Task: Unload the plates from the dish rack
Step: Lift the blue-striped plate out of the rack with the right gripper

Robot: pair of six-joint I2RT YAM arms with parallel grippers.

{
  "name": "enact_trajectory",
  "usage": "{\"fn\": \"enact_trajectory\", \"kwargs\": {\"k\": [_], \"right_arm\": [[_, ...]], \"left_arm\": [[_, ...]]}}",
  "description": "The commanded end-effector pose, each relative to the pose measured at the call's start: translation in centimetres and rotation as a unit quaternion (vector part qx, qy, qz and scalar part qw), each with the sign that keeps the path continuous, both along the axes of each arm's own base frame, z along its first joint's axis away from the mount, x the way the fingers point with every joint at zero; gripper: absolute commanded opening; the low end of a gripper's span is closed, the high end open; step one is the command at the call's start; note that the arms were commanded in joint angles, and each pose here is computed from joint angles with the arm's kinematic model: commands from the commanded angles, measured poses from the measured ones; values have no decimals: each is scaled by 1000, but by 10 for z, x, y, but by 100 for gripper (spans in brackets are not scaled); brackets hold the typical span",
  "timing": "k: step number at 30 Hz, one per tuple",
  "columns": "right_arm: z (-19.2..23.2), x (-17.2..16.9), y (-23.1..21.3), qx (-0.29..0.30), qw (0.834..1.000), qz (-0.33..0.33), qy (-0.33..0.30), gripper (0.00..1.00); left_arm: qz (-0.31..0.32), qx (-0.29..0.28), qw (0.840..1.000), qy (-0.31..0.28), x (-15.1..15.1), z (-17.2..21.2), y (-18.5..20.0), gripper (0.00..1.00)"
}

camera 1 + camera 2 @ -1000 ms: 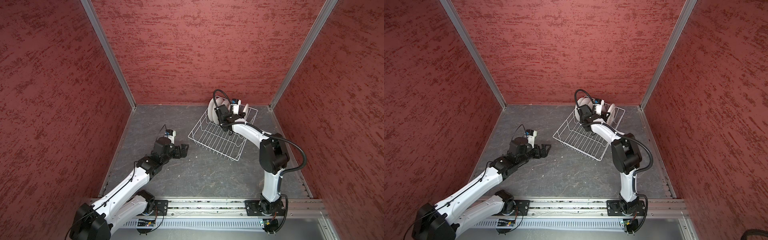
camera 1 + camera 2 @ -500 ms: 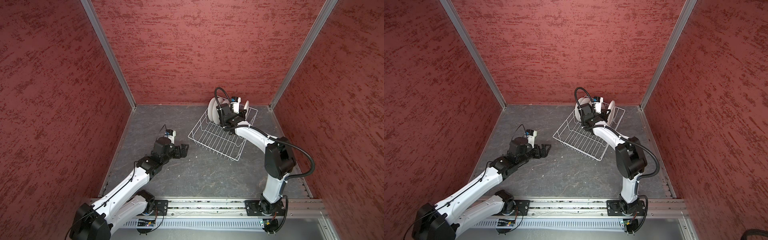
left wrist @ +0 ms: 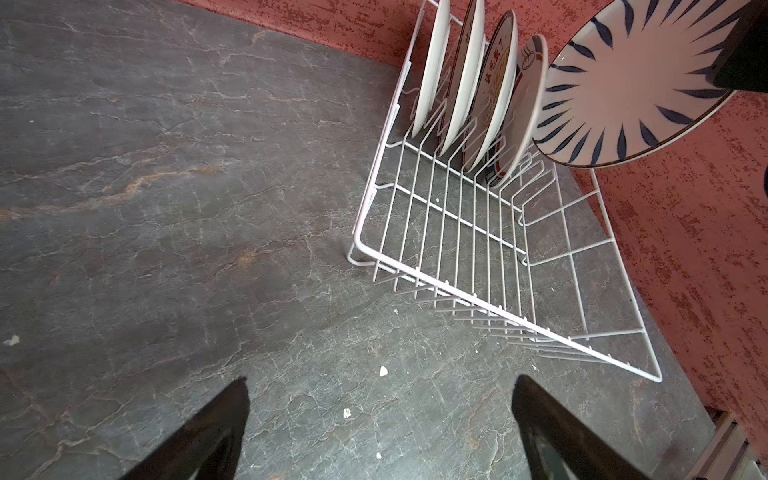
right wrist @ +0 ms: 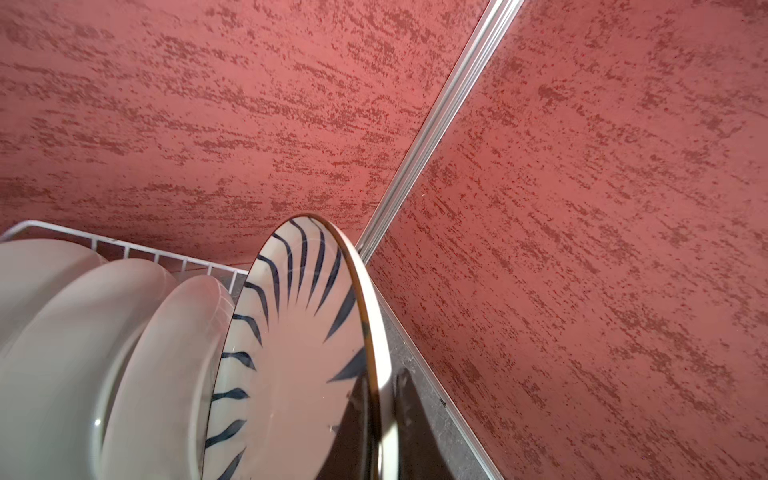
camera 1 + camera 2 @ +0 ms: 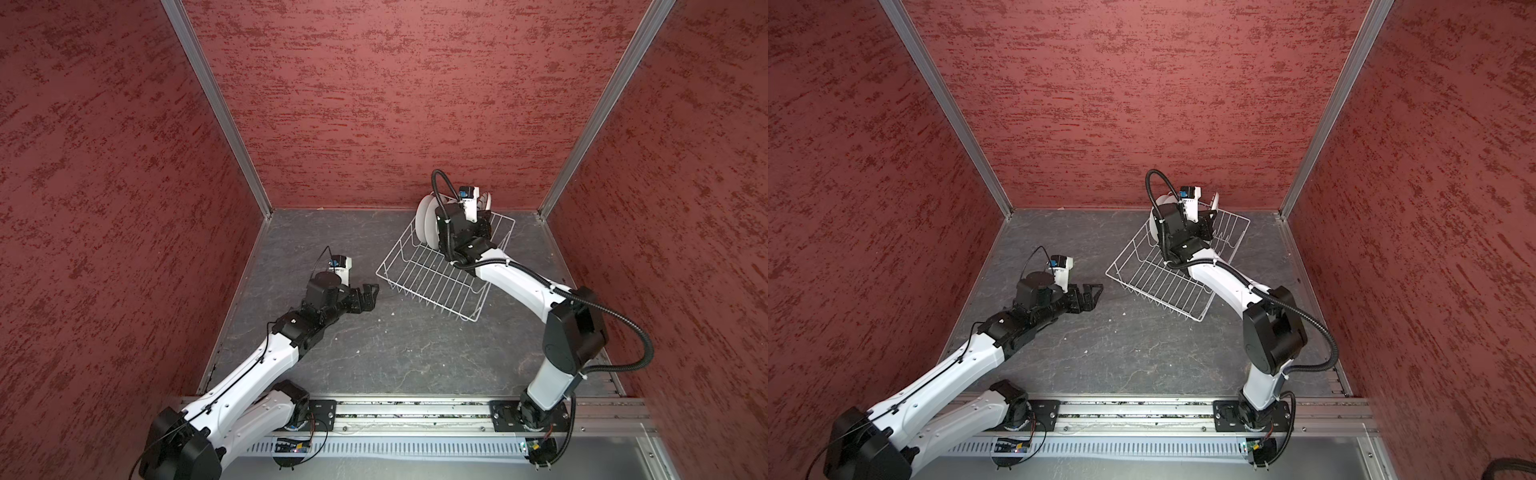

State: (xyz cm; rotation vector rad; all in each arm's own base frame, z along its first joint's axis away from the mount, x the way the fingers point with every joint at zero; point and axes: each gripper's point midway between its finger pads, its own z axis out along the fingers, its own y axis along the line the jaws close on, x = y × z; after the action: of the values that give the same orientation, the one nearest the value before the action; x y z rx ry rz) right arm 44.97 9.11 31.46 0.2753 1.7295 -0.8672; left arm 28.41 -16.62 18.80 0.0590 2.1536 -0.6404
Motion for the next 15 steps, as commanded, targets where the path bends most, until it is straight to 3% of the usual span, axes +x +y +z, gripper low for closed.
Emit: {"fn": "enact_trajectory", "kwargs": {"k": [1,15], "right_arm": [[51,-16,-7,41,995,-19,-91,0],[106,-47,-2,24,992,-5,-127,0]], "left_arm": [[-7,-16,1000,-18,4,17,-7,99],[-20,-36,999,-28,6,35,-14,99]]}}
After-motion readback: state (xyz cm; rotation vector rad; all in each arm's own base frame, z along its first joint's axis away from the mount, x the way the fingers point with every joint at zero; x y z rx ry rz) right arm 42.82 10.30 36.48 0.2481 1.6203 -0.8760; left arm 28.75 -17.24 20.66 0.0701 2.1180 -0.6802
